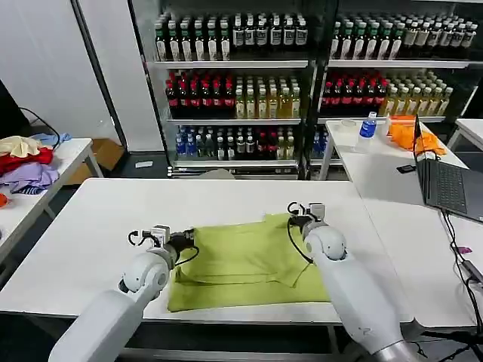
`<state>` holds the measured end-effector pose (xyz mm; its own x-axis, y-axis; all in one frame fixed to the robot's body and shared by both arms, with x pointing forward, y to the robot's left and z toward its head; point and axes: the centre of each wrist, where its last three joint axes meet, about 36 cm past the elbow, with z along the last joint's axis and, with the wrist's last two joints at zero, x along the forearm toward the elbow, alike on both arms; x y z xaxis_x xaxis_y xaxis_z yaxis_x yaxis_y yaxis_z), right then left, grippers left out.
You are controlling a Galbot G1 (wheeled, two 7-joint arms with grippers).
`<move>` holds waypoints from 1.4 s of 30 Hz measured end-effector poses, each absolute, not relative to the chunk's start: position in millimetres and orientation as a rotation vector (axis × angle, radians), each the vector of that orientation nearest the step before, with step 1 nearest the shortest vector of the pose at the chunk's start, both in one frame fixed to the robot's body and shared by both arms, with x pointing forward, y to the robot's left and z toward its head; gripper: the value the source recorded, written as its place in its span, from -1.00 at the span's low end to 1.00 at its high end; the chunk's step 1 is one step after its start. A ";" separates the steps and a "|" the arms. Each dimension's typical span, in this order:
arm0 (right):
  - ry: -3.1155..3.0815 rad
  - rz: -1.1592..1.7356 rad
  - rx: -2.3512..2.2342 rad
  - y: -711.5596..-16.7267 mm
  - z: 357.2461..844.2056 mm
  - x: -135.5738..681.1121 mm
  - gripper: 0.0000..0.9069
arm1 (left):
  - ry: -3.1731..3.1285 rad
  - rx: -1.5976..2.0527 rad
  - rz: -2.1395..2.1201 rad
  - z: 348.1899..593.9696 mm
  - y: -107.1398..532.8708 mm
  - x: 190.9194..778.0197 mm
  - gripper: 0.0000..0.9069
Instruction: Fold and organize the clothes.
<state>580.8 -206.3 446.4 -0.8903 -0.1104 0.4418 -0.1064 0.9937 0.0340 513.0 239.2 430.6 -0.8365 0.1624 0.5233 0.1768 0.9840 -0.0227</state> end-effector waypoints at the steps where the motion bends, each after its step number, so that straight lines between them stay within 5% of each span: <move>1: -2.688 -0.011 0.157 -207.9 449.4 577.0 -1.00 | -2.583 -0.242 -0.034 432.7 240.1 511.2 -0.96; 16: -2.808 -0.001 0.190 -232.2 481.4 493.5 -1.00 | -2.615 -0.317 -0.038 452.8 246.1 474.3 -0.96; 42: -2.745 -0.021 0.097 -247.7 464.3 354.0 -1.00 | -2.580 -0.365 -0.101 428.0 244.4 381.1 -0.96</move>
